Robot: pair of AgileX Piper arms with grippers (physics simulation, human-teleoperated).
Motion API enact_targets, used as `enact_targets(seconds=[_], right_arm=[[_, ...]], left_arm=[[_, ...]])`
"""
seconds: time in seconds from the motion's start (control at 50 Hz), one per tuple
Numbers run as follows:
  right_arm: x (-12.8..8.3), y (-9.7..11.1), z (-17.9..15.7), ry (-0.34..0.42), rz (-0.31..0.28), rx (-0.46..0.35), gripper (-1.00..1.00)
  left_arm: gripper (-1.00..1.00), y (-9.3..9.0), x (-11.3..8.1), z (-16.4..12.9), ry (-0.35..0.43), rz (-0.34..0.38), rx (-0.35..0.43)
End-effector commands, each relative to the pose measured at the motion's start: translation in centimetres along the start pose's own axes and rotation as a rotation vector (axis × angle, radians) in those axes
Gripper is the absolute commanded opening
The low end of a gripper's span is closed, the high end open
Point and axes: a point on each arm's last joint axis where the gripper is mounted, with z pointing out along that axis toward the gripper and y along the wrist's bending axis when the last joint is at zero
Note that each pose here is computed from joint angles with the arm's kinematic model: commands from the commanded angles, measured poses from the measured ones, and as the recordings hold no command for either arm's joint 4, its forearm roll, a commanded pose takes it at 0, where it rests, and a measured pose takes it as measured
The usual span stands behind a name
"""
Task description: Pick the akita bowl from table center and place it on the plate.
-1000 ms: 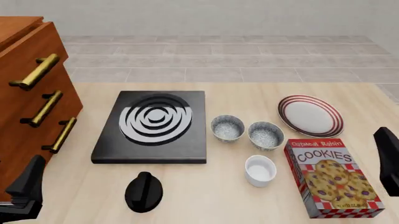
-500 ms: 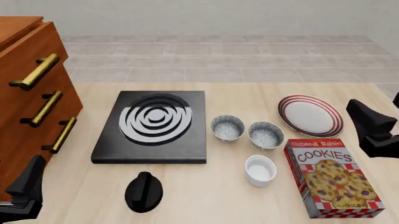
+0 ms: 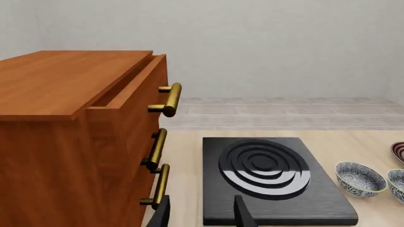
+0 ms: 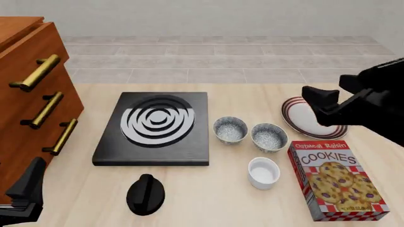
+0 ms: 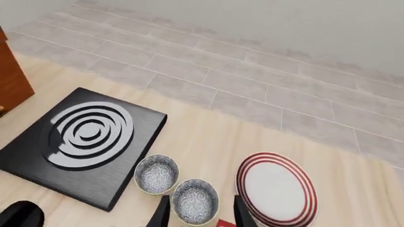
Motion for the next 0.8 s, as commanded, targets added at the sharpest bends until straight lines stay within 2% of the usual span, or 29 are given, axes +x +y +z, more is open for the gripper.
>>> enact_targets(seconds=[0.02,0.1,0.14,0.16,0.22,0.26,0.28,0.32,0.4,0.5,0.6,0.7,0.8], right_arm=[[0.0,1.5,4.1,0.089,-0.024,-0.073,1.00],[-0.2,2.0,5.5,0.115,-0.028,-0.096,1.00],[0.1,2.6,6.5,0.147,-0.048,-0.117,1.00],[0.4,3.2,7.2,0.172,-0.034,-0.138,1.00],[0.9,3.8,8.4,0.207,-0.047,-0.155,1.00],[1.0,3.9,8.6,0.204,-0.061,-0.159,1.00],[1.0,4.4,8.9,0.215,-0.044,-0.172,1.00],[1.4,4.6,9.6,0.229,-0.076,-0.182,1.00],[1.5,5.0,10.9,0.248,-0.087,-0.190,1.00],[1.7,5.4,11.7,0.268,-0.114,-0.203,1.00],[2.2,6.4,12.9,0.323,-0.156,-0.235,1.00],[1.6,6.7,13.2,0.342,-0.139,-0.240,1.00],[3.1,7.1,14.2,0.421,-0.184,-0.259,1.00]], left_arm=[[1.00,0.0,0.0,0.0,0.000,0.000,0.000],[1.00,0.0,0.0,0.0,0.000,0.000,0.000],[1.00,0.0,0.0,0.0,0.000,0.000,0.000],[1.00,0.0,0.0,0.0,0.000,0.000,0.000],[1.00,0.0,0.0,0.0,0.000,0.000,0.000],[1.00,0.0,0.0,0.0,0.000,0.000,0.000],[1.00,0.0,0.0,0.0,0.000,0.000,0.000],[1.00,0.0,0.0,0.0,0.000,0.000,0.000],[1.00,0.0,0.0,0.0,0.000,0.000,0.000],[1.00,0.0,0.0,0.0,0.000,0.000,0.000],[1.00,0.0,0.0,0.0,0.000,0.000,0.000],[1.00,0.0,0.0,0.0,0.000,0.000,0.000],[1.00,0.0,0.0,0.0,0.000,0.000,0.000]])
